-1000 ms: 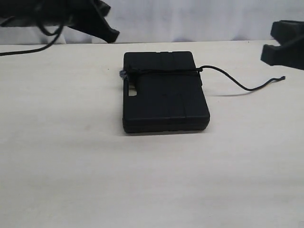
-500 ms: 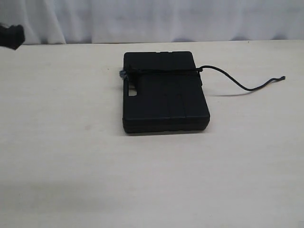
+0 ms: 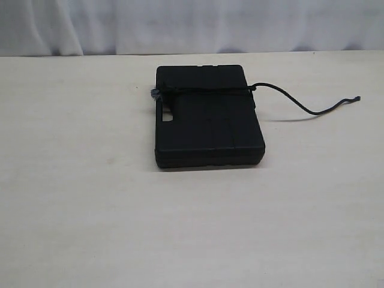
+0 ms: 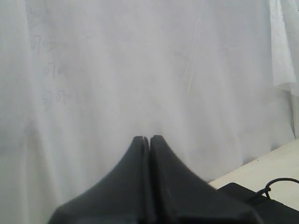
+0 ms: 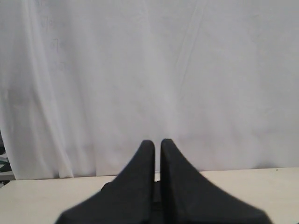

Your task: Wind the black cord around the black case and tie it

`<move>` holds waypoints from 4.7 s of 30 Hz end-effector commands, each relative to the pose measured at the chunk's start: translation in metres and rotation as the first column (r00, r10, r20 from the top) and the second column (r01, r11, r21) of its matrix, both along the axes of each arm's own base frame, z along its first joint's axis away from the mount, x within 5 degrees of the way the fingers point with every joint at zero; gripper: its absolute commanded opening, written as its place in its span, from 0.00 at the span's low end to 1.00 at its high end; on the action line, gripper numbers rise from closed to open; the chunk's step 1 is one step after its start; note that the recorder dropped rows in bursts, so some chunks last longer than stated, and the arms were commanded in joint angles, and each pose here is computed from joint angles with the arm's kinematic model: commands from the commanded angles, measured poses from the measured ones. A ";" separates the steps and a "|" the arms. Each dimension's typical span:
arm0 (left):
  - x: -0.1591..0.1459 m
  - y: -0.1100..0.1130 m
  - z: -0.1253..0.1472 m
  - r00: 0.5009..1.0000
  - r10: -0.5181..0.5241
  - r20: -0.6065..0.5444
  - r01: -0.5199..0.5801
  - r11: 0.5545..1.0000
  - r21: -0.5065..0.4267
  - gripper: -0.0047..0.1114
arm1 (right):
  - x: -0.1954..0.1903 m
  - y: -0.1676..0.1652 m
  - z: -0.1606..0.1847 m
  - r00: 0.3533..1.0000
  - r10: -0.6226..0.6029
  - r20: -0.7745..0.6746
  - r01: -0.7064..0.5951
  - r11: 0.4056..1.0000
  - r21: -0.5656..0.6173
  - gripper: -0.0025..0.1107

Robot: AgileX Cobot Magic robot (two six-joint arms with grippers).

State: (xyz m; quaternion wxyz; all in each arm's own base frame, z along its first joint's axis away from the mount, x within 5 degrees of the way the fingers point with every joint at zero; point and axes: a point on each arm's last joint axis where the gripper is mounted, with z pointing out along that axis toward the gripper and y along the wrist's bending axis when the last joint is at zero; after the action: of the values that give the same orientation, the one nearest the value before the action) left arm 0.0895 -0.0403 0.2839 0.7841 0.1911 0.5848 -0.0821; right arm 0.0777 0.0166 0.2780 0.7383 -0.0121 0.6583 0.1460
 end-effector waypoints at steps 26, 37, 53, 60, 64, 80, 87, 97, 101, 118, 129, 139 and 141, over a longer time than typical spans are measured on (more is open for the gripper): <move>-0.007 0.002 -0.036 0.980 -0.012 -0.201 0.024 0.998 0.062 0.04 | 0.001 0.000 -0.046 0.994 -0.004 -0.111 0.001 1.000 -0.022 0.06; -0.028 0.017 -0.021 0.999 0.023 -0.040 -0.027 0.994 -0.105 0.04 | 0.001 0.000 -0.046 0.994 -0.004 -0.111 0.001 1.000 -0.022 0.06; -0.027 0.026 -0.073 0.951 0.158 -0.266 -0.186 0.979 -0.082 0.04 | 0.001 0.000 -0.046 0.994 -0.004 -0.111 0.001 1.000 -0.022 0.06; -0.034 0.034 -0.090 0.874 0.268 -0.405 -0.307 0.951 -0.034 0.04 | 0.001 0.000 -0.046 0.994 -0.004 -0.111 0.001 1.000 -0.022 0.06; -0.036 0.035 -0.101 0.819 0.293 -0.494 -0.316 0.948 0.038 0.04 | 0.001 0.000 -0.046 0.994 -0.004 -0.111 0.001 1.000 -0.022 0.06; -0.036 0.035 -0.101 0.819 0.294 -0.493 -0.316 0.948 0.039 0.04 | 0.001 0.000 -0.046 0.994 -0.004 -0.111 0.001 1.000 -0.022 0.06; -0.036 0.035 -0.101 0.819 0.294 -0.493 -0.316 0.948 0.039 0.04 | 0.001 0.000 -0.046 0.994 -0.004 -0.111 0.001 1.000 -0.022 0.06; -0.036 0.035 -0.101 0.819 0.294 -0.493 -0.316 0.948 0.039 0.04 | -0.011 -0.003 -0.037 0.999 -0.019 0.031 0.023 0.991 -0.128 0.06; -0.036 0.035 -0.101 0.819 0.294 -0.493 -0.316 0.948 0.039 0.04 | -0.021 -0.007 -0.039 0.981 -0.047 0.189 0.073 0.989 -0.130 0.06; -0.036 0.035 -0.101 0.819 0.294 -0.493 -0.316 0.948 0.039 0.04 | -0.025 -0.008 -0.095 0.945 -0.078 -0.319 -0.011 0.963 -0.271 0.06; -0.036 0.035 -0.101 0.819 0.294 -0.493 -0.316 0.948 0.039 0.04 | -0.025 -0.008 -0.096 0.944 -0.083 -0.319 -0.025 0.947 -0.320 0.06; -0.036 0.035 -0.101 0.819 0.293 -0.494 -0.316 0.948 0.037 0.04 | -0.025 -0.008 -0.096 0.943 -0.081 -0.322 -0.024 0.951 -0.309 0.06; -0.036 0.035 -0.101 0.819 0.293 -0.494 -0.316 0.948 0.037 0.04 | -0.025 -0.008 -0.096 0.944 -0.081 -0.320 -0.023 0.951 -0.309 0.06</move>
State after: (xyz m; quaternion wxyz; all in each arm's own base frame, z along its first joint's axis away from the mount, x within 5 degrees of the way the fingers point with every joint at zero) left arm 0.0535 -0.0054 0.1830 0.6122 0.0513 0.7888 -0.0170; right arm 0.0529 0.0090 0.1820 0.6073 -0.0928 0.7883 0.0353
